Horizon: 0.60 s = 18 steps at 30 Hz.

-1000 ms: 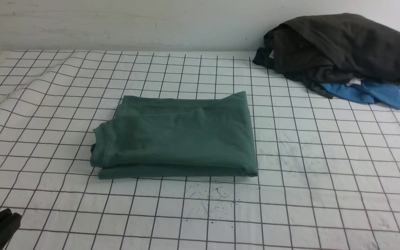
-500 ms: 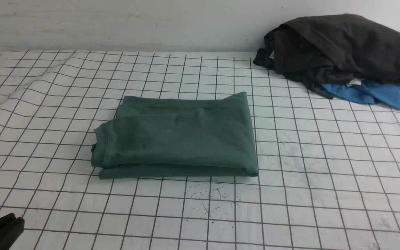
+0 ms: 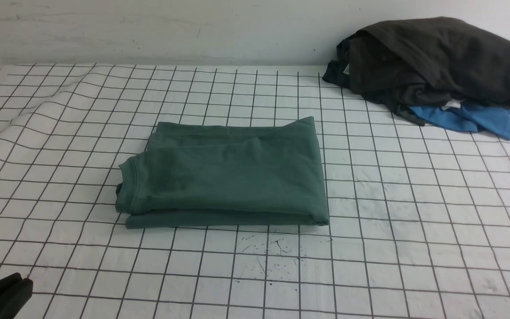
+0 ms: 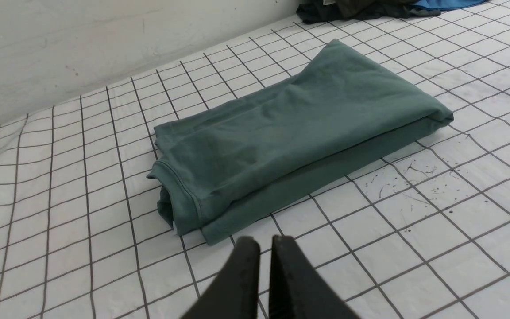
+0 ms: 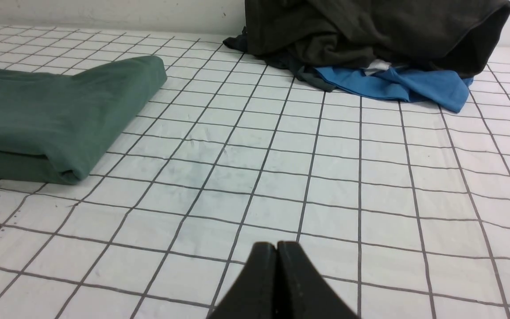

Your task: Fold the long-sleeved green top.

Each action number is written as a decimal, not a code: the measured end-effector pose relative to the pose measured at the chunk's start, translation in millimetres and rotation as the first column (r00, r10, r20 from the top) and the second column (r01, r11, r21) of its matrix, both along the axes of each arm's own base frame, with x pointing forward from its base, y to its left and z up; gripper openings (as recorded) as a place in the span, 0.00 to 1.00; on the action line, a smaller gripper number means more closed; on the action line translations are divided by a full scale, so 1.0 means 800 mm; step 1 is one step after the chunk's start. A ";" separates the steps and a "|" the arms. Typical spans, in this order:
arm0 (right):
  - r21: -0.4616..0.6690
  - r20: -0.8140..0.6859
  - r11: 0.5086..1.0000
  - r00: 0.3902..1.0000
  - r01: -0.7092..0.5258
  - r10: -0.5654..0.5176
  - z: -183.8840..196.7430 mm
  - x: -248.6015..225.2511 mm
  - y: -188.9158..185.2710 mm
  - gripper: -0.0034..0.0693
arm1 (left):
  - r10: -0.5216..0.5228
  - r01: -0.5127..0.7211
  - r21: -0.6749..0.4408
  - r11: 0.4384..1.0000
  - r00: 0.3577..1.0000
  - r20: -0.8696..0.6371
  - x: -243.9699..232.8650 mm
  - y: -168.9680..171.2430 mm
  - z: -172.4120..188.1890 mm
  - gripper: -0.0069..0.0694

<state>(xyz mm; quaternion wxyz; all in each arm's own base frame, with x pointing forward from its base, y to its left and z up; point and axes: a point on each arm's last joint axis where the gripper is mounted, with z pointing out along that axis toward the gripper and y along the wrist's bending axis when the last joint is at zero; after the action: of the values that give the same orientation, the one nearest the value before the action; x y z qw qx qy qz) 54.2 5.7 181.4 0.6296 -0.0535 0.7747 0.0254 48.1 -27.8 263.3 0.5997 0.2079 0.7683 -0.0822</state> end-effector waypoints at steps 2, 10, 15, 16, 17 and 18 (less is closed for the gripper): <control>0.000 0.000 1.000 1.000 0.000 0.000 0.000 0.000 0.000 0.03 | 0.000 0.000 -0.001 1.000 1.000 -0.002 0.000 0.000 -0.001 0.12; 0.002 0.000 1.000 1.000 0.000 0.000 0.000 0.000 0.000 0.03 | 0.082 -0.082 -0.001 0.997 0.996 0.030 -0.003 0.009 -0.045 0.12; 0.002 0.000 1.000 1.000 0.000 0.000 0.000 0.000 0.000 0.03 | 0.289 -0.283 -0.136 0.949 0.957 0.026 0.004 0.024 -0.083 0.12; 0.002 0.000 1.000 1.000 0.000 0.000 0.000 0.000 0.000 0.03 | 0.325 -0.320 -0.145 0.936 0.946 0.009 0.006 0.027 -0.094 0.12; 0.002 0.000 1.000 1.000 0.000 0.000 0.000 0.000 0.000 0.03 | 0.329 -0.324 -0.154 0.933 0.944 0.007 0.006 0.027 -0.094 0.12; 0.002 0.000 1.000 1.000 0.000 0.000 0.000 0.000 0.000 0.03 | 0.351 -0.348 -0.157 0.924 0.936 -0.011 0.008 0.029 -0.104 0.12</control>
<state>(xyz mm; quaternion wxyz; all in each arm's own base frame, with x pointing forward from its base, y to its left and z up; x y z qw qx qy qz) 54.3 5.8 181.3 0.6297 -0.0528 0.7746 0.0259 54.3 -4.4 180.1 0.6259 0.0208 0.7789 -0.0322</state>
